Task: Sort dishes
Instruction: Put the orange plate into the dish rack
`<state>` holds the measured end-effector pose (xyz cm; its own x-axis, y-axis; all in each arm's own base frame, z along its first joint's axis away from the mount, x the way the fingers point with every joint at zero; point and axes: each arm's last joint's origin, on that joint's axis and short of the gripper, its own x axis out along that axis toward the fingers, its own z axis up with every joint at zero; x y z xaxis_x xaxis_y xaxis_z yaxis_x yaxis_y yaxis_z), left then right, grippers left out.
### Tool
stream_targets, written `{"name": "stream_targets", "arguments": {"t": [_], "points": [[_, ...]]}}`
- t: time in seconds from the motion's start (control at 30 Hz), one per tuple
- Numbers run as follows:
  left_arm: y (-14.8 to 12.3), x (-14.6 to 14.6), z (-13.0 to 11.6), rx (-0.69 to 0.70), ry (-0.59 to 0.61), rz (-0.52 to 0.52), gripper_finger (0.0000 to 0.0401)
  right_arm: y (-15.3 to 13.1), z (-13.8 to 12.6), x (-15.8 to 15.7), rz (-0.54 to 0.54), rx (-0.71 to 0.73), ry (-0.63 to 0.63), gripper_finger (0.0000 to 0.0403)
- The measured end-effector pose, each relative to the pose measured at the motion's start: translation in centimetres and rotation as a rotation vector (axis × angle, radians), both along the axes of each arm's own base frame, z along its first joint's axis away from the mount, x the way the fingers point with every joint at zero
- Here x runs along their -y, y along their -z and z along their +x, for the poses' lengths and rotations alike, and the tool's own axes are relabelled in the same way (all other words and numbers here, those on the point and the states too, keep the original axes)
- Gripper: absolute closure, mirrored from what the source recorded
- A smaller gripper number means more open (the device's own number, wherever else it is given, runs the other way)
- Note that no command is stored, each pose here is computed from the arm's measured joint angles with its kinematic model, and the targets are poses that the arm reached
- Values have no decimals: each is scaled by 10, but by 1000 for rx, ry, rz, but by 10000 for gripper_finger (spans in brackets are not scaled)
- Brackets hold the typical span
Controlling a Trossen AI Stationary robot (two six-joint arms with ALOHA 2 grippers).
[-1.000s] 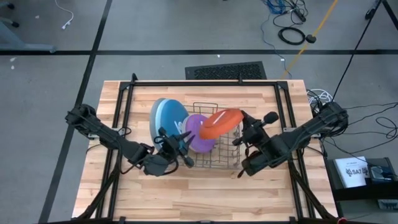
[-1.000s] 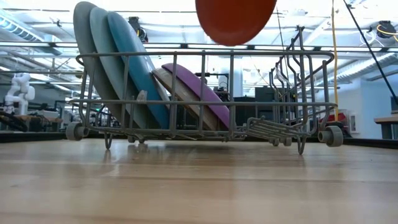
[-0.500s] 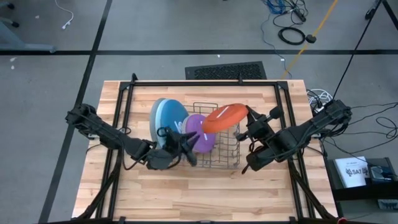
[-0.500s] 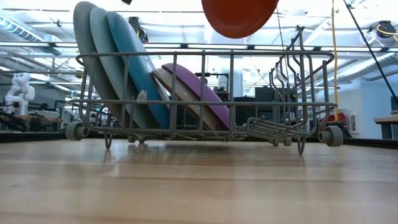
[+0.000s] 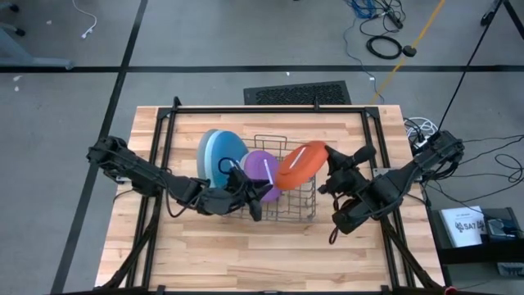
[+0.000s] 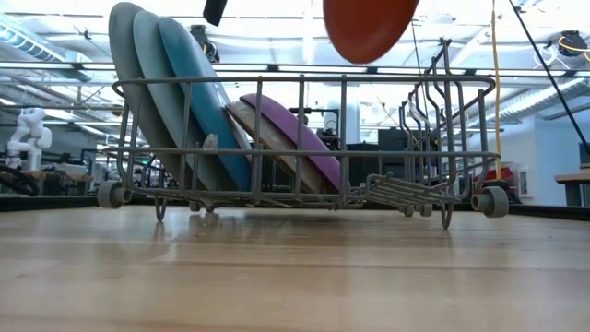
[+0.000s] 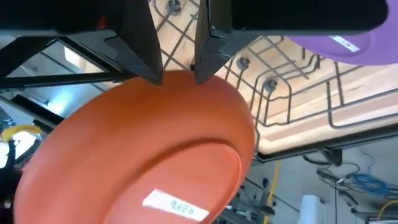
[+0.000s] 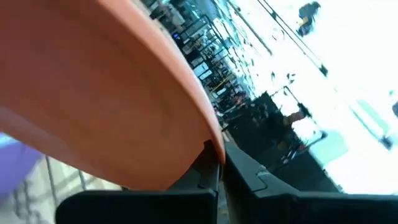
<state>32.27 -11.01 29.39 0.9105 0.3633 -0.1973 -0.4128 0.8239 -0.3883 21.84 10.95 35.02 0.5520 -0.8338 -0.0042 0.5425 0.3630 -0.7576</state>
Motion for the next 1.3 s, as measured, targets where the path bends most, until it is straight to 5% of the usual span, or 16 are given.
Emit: {"name": "stream_targets", "arguments": {"t": [0.37, 0.6, 0.73, 0.93, 1.1, 1.3], "points": [[2, -1, 0, -22, -5, 6, 225, -4, -3, -13, -59, -79, -49, 403], [4, -11, 8, 31, 74, -243, 156, -4, -3, -13, -57, -74, -49, 403], [6, -23, 12, 53, 74, -437, 148, -5, -3, -13, -61, -71, -46, 403], [6, -41, 18, 67, 101, -565, 148, -6, -3, -14, -59, -55, -45, 403], [-1, -55, 18, 80, 136, -547, 148, -5, -3, -14, -53, -60, -49, 403], [-26, -59, 7, 147, 187, -369, 148, -5, -2, -15, -17, -33, -57, 403]]}}
